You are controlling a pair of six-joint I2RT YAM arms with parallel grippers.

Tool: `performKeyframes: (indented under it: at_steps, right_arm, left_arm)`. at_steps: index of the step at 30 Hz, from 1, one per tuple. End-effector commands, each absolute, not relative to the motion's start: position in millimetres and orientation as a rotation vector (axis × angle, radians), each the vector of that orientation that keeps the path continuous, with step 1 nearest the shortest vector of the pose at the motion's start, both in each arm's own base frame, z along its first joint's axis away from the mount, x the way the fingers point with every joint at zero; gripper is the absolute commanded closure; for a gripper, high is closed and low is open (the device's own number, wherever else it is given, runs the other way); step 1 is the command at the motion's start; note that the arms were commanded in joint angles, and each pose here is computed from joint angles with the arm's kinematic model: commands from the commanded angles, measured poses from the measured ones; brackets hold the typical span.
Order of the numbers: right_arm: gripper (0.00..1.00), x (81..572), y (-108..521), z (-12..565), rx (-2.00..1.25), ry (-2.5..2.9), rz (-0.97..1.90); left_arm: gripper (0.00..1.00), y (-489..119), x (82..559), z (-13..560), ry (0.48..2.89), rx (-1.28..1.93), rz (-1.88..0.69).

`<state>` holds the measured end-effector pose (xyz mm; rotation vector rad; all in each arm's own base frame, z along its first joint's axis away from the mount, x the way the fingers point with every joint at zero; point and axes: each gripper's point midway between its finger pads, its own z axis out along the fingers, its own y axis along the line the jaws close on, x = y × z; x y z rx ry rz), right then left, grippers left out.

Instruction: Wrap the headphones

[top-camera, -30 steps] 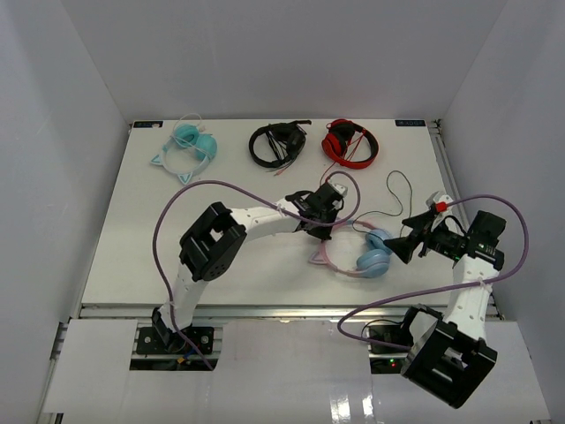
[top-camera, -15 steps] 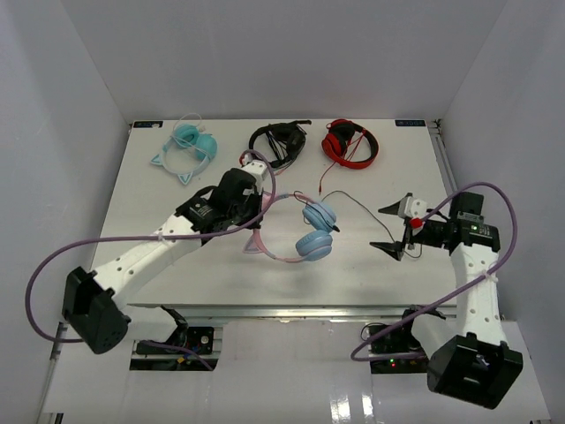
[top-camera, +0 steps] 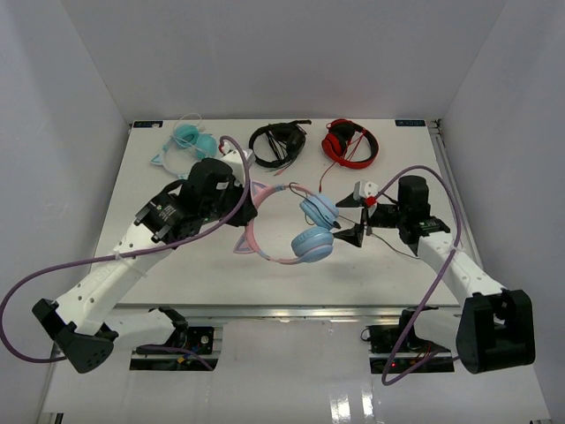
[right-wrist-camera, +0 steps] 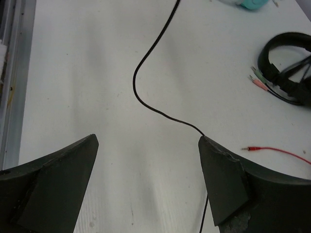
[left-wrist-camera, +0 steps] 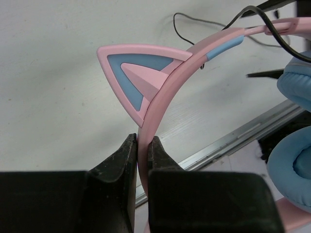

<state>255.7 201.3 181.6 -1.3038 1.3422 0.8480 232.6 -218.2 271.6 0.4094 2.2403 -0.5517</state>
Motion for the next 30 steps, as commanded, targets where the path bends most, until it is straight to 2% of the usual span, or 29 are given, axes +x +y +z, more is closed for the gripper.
performKeyframes:
  at_steps: [1, 8, 15, 22, 26, 30]
  right_arm:
    - [0.10, 250.7, 230.4, 191.8, -1.459, 1.103, 0.854]
    - [0.09, 270.6, 248.4, 182.0, -1.543, 0.989, 0.749]
    - [0.05, 285.3, 250.1, 184.8, -1.511, 0.970, 0.672]
    - [0.00, 302.7, 250.8, 156.5, -1.503, 1.082, 0.636]
    - [0.23, 313.4, 252.7, 139.6, -1.494, 1.167, 0.643]
    - [0.58, 317.2, 248.4, 128.8, -1.482, 1.255, 0.641]
  left_arm:
    - [1.00, -232.7, 222.6, 345.0, 2.097, 0.358, -0.757]
    - [1.00, -239.3, 219.8, 367.1, 2.078, 0.339, -0.824]
    - [1.00, -244.1, 215.1, 377.1, 2.060, 0.324, -0.887]
    - [1.00, -251.1, 213.2, 392.2, 2.032, 0.319, -0.949]
    - [1.00, -252.4, 214.7, 407.5, 1.999, 0.292, -0.973]
    - [1.00, -243.4, 223.4, 425.5, 1.955, 0.205, -0.939]
